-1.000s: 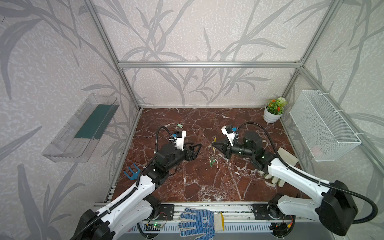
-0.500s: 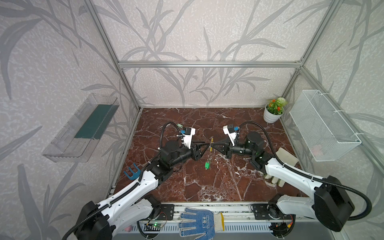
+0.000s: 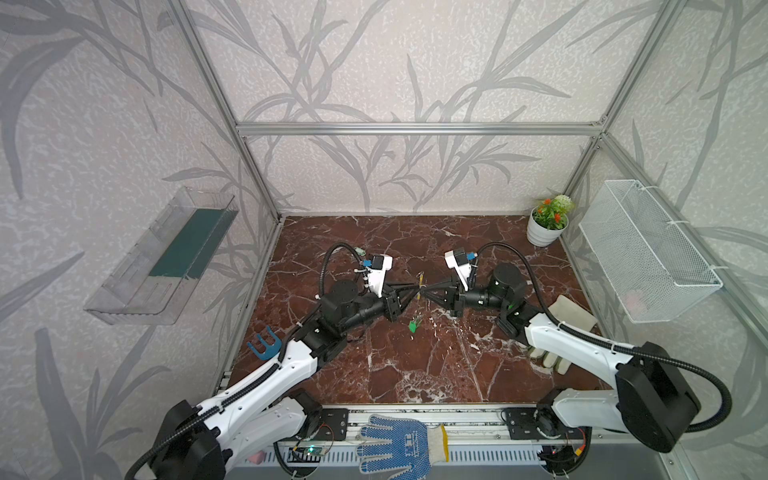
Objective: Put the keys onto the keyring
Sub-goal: 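Grasp the keyring rim near the yellow grip with the left gripper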
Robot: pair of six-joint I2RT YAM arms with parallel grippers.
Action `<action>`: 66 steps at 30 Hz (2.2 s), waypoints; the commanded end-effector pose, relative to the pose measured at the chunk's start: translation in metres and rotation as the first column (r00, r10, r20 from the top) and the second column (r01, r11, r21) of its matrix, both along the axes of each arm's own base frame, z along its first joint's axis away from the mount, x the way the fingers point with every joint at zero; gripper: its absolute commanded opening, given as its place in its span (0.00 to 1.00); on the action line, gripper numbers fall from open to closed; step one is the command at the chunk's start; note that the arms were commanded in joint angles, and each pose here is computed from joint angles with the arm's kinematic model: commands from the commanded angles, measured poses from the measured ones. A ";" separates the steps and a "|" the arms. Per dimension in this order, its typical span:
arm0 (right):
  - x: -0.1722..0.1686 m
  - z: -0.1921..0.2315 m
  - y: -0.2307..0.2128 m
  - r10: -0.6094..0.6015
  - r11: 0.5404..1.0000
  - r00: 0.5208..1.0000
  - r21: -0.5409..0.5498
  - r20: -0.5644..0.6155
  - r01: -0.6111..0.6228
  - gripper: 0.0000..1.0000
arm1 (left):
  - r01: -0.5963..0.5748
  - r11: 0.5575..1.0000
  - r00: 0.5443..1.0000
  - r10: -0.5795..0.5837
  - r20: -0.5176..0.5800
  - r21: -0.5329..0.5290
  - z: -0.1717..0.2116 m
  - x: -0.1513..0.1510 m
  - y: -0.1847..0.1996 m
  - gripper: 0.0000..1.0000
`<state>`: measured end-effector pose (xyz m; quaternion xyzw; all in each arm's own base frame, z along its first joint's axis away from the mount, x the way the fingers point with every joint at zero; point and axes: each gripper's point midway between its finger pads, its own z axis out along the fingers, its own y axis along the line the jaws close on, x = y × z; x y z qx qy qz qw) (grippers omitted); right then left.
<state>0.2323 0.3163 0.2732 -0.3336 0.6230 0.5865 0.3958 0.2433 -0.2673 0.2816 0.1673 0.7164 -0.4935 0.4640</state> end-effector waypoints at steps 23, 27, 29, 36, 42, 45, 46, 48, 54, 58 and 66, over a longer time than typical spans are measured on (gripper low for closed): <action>-0.005 0.014 -0.005 0.050 0.995 0.998 0.091 0.025 -0.052 0.00 | 0.115 0.989 0.993 -0.114 0.019 -0.089 0.016 -0.012 -0.017 0.00; -0.005 0.015 -0.006 0.044 0.995 0.999 0.092 0.029 -0.046 0.05 | 0.113 0.989 0.993 -0.111 0.025 -0.091 0.019 -0.012 -0.016 0.00; -0.005 0.015 -0.007 0.041 0.995 0.999 0.094 0.029 -0.043 0.12 | 0.098 0.991 0.995 -0.096 0.023 -0.090 0.019 -0.010 -0.015 0.00; 0.004 0.016 -0.018 -0.015 0.994 1.000 0.112 0.019 0.013 0.15 | 0.044 0.994 0.998 -0.040 0.039 -0.100 0.022 -0.004 -0.008 0.00; 0.006 0.016 -0.018 -0.016 0.994 1.000 0.110 0.011 0.014 0.00 | 0.054 0.993 0.998 -0.050 0.041 -0.109 0.025 -0.004 -0.010 0.00; 0.006 0.016 -0.017 -0.009 0.994 1.000 0.111 0.014 0.007 0.00 | 0.086 0.990 0.996 -0.082 0.038 -0.112 0.024 -0.007 -0.014 0.00; 0.006 0.016 -0.017 -0.010 0.994 1.000 0.111 0.015 0.008 0.00 | 0.094 0.989 0.995 -0.090 0.038 -0.110 0.023 -0.008 -0.015 0.08; 0.005 0.015 -0.016 -0.007 0.994 1.000 0.112 0.017 0.005 0.00 | 0.109 0.988 0.994 -0.105 0.038 -0.112 0.022 -0.010 -0.017 0.17; 0.004 0.016 -0.016 0.010 0.993 1.000 0.121 -0.007 -0.009 0.00 | 0.121 0.986 0.992 -0.117 0.035 -0.115 0.020 -0.011 -0.018 0.22; 0.004 0.016 -0.016 0.013 0.992 1.000 0.124 -0.010 -0.012 0.00 | 0.137 0.984 0.990 -0.135 0.027 -0.113 0.017 -0.013 -0.021 0.19; 0.002 0.017 -0.016 0.020 0.992 1.000 0.128 -0.007 -0.019 0.00 | 0.144 0.983 0.990 -0.144 0.011 -0.117 0.013 -0.012 -0.022 0.04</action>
